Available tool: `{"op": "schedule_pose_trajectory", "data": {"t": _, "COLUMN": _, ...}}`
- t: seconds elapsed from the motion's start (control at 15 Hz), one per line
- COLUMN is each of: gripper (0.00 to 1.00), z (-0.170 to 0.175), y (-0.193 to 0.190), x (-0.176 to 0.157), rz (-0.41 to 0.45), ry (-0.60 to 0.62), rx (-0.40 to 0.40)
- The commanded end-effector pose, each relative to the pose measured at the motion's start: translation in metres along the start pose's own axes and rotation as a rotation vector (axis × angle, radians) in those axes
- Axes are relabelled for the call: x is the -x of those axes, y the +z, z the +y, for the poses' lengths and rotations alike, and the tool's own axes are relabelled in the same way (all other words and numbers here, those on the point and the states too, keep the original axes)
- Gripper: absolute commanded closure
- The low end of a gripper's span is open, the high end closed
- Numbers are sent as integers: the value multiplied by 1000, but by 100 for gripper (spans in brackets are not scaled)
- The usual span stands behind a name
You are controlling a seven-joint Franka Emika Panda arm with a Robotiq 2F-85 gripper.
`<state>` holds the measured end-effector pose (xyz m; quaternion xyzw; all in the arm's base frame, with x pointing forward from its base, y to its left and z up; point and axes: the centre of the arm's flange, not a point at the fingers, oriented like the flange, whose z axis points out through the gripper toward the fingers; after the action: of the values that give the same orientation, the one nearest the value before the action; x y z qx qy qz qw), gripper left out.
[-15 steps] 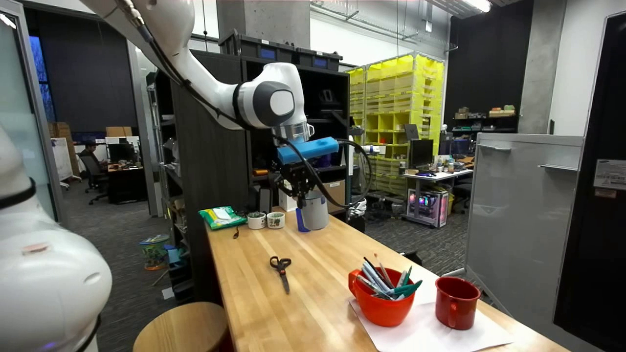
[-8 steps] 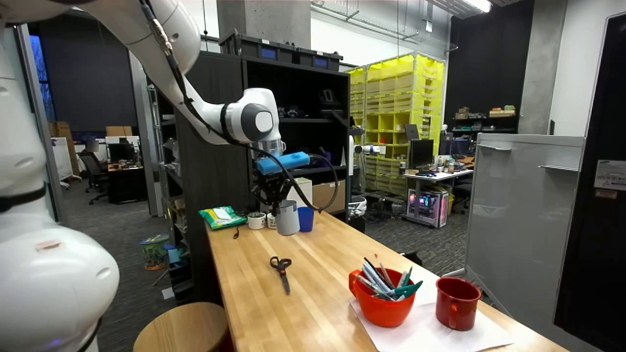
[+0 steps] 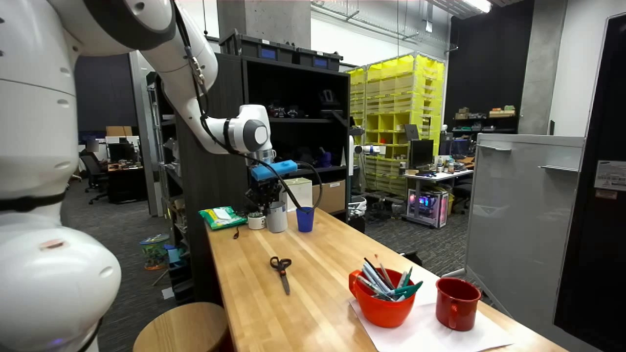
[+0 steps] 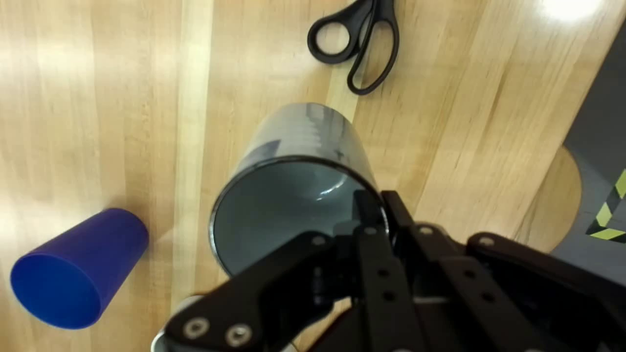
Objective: Move the cup to the left
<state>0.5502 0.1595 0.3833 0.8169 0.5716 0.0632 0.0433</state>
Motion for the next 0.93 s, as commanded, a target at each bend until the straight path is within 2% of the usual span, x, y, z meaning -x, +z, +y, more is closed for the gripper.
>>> {"op": "schedule_pose_trajectory", "data": {"t": 0.0, "gripper": 98, "z": 22, "y": 7, "x": -41, "rz": 27, "ry": 27, "rx": 3}}
{"op": "schedule_pose_trajectory", "data": {"t": 0.47, "gripper": 98, "z": 59, "y": 14, "x": -103, "rz": 87, "ry": 67, "rx": -6}}
{"op": "schedule_pose_trajectory", "data": {"t": 0.87, "gripper": 98, "z": 71, "y": 53, "x": -142, "rz": 83, "ry": 81, "rx": -44}}
